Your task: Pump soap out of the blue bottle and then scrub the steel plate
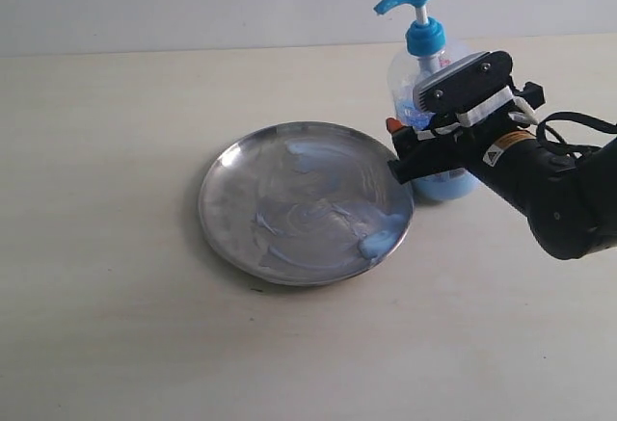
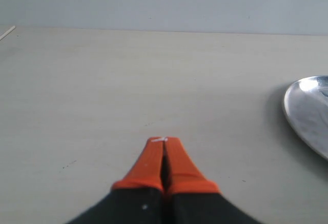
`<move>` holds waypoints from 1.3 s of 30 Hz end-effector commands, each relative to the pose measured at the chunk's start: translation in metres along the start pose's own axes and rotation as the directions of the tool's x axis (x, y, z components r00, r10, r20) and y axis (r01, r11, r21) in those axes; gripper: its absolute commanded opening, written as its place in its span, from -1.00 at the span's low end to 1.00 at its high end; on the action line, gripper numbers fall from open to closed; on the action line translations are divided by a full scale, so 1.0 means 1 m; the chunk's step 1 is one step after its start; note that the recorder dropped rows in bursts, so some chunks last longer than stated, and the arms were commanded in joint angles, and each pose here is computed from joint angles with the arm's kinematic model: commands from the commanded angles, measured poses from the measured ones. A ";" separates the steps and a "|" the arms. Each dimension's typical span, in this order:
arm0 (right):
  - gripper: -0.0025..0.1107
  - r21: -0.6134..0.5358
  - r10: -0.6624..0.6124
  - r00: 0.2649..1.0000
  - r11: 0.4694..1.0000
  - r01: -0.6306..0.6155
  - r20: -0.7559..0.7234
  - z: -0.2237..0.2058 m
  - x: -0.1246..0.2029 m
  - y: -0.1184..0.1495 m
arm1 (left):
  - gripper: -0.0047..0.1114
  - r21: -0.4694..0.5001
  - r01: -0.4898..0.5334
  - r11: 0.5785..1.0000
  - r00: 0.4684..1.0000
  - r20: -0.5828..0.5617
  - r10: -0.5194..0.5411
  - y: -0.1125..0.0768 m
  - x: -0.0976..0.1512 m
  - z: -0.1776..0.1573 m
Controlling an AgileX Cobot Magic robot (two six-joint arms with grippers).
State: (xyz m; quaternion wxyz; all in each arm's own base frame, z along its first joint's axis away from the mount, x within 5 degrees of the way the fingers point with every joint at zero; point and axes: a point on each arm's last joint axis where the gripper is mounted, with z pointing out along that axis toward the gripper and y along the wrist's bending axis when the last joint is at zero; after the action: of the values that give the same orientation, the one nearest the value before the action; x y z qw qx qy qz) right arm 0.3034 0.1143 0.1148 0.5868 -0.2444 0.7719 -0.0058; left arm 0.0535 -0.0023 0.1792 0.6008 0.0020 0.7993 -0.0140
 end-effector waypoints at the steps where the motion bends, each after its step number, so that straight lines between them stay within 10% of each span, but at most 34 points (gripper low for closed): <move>1: -0.96 0.026 0.002 0.996 1.000 -0.004 0.090 0.001 -0.012 -0.004 | -0.92 -0.001 0.003 1.000 1.000 0.020 -0.003 0.000 -0.002 -0.001; 39: -0.96 0.049 0.009 0.997 0.999 -0.013 0.072 0.001 -0.011 -0.006 | -0.92 -0.005 -0.010 1.000 1.000 0.016 0.010 0.000 -0.002 -0.001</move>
State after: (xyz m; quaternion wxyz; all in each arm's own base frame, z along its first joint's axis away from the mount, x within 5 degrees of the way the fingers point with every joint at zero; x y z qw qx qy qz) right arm 0.3039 0.1126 0.1148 0.5865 -0.2314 0.7762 -0.0080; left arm 0.0535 -0.0020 0.1791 0.6008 0.0038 0.7993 -0.0111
